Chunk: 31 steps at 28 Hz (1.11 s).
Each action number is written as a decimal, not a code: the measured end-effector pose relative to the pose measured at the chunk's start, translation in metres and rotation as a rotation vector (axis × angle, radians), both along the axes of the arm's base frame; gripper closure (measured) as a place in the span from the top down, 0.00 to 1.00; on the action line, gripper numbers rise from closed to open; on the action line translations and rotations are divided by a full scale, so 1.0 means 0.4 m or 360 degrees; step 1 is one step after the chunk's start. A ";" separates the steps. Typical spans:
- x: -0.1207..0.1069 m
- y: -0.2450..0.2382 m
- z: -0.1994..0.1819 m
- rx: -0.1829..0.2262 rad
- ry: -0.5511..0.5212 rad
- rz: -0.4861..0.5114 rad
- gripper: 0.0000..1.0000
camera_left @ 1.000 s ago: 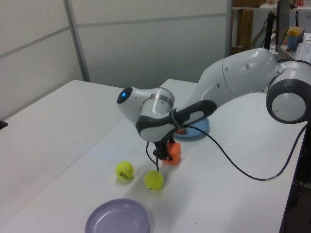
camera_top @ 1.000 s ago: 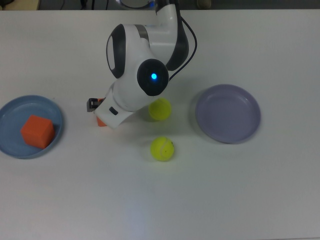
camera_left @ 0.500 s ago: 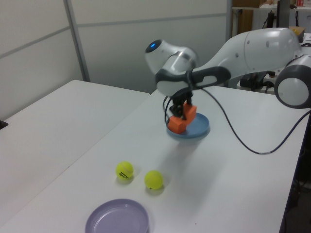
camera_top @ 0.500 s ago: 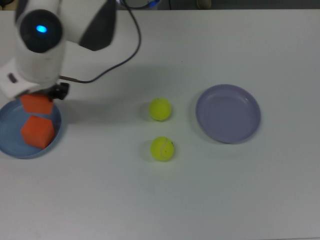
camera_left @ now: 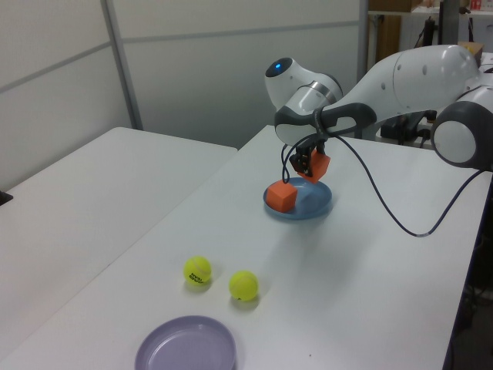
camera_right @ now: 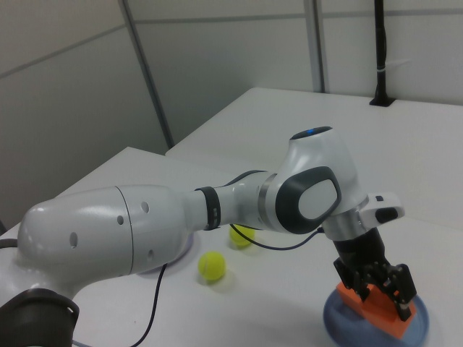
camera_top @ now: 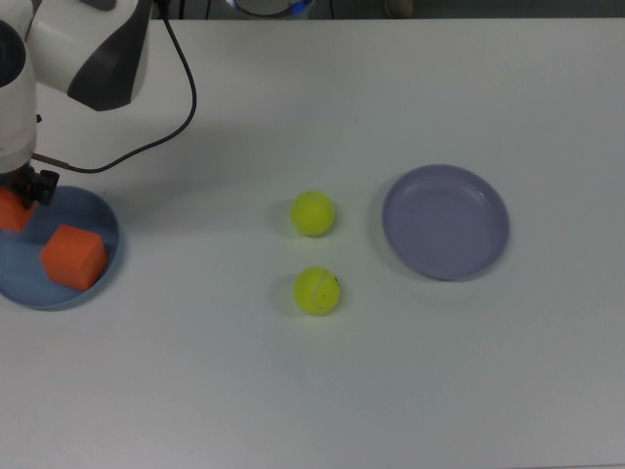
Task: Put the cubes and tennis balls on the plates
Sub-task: 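Place the second orange cube beside the first on the blue plate, then move the gripper down to a tennis ball and grasp it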
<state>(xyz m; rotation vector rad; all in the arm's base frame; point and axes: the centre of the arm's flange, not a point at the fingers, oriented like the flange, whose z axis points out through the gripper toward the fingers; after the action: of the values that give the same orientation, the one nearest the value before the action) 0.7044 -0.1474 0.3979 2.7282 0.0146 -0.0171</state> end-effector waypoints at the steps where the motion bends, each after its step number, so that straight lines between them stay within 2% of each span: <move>1: 0.001 0.001 0.002 0.0001 -0.0004 0.0001 0.85; 6: 0.007 0.022 0.025 0.0053 -0.0043 -0.0004 1.00; 11: 0.016 0.092 0.071 0.0131 -0.0106 0.0035 1.00; 15: 0.028 0.255 0.121 0.0266 -0.0166 0.0151 1.00; 17: 0.026 0.381 0.148 0.0340 -0.0194 0.0234 1.00; 22: 0.001 0.646 0.163 0.0434 -0.0207 0.0380 1.00; 27: -0.029 0.830 0.139 0.0474 -0.0210 0.0534 1.00; 31: -0.037 0.922 0.087 0.0483 -0.0234 0.0639 1.00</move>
<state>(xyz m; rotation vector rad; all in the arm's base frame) 0.6898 0.2214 0.4328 2.9649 0.5637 0.3240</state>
